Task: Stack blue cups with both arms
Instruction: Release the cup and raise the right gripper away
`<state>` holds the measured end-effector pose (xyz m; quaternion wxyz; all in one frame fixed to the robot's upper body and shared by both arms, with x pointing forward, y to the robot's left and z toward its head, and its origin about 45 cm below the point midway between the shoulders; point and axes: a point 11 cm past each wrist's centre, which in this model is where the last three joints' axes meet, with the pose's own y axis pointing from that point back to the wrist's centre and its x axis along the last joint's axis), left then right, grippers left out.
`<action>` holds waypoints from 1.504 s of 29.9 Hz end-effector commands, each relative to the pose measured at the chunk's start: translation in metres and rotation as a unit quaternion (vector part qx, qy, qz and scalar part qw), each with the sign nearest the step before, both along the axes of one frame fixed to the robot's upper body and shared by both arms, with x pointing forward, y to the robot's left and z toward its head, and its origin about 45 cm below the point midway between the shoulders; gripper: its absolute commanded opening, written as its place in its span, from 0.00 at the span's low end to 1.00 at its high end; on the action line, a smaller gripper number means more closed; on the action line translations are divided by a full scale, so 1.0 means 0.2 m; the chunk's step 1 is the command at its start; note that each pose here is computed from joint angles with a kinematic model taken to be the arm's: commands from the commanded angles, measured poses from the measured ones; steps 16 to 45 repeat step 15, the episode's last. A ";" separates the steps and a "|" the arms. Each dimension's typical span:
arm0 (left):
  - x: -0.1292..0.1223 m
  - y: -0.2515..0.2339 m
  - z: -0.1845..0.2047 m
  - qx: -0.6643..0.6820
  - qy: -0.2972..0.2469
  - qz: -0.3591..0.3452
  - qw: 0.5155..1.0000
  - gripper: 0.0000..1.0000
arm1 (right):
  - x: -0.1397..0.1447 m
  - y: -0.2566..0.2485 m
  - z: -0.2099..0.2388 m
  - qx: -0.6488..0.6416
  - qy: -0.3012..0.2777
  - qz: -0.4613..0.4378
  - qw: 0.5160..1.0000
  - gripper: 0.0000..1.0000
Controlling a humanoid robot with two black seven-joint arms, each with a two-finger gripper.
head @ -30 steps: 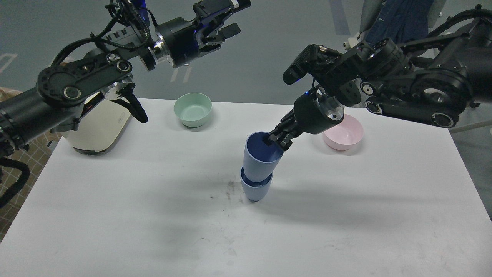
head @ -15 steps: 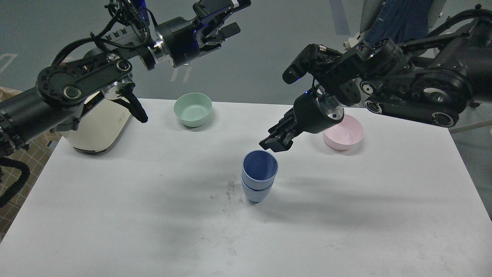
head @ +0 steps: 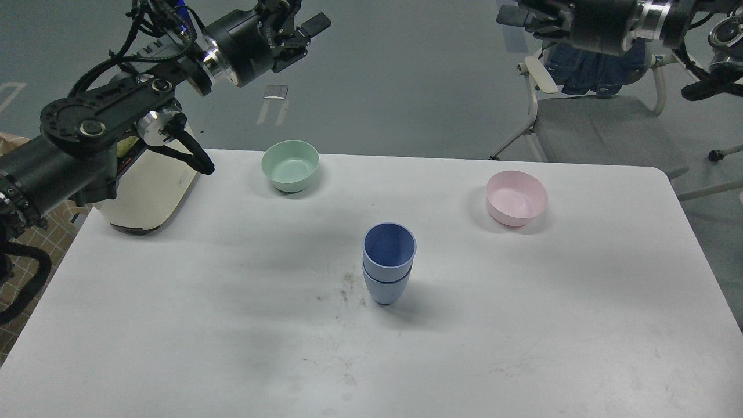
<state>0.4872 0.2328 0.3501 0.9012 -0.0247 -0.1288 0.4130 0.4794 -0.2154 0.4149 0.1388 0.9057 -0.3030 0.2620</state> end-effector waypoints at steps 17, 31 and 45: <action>-0.05 0.29 -0.47 -0.132 0.121 0.083 0.980 0.96 | 0.07 -0.13 -0.63 0.297 0.131 -0.143 0.935 1.00; -0.05 0.29 -0.47 -0.132 0.121 0.083 0.980 0.96 | 0.07 -0.13 -0.63 0.297 0.131 -0.143 0.935 1.00; -0.05 0.29 -0.47 -0.132 0.121 0.083 0.980 0.96 | 0.07 -0.13 -0.63 0.297 0.131 -0.143 0.935 1.00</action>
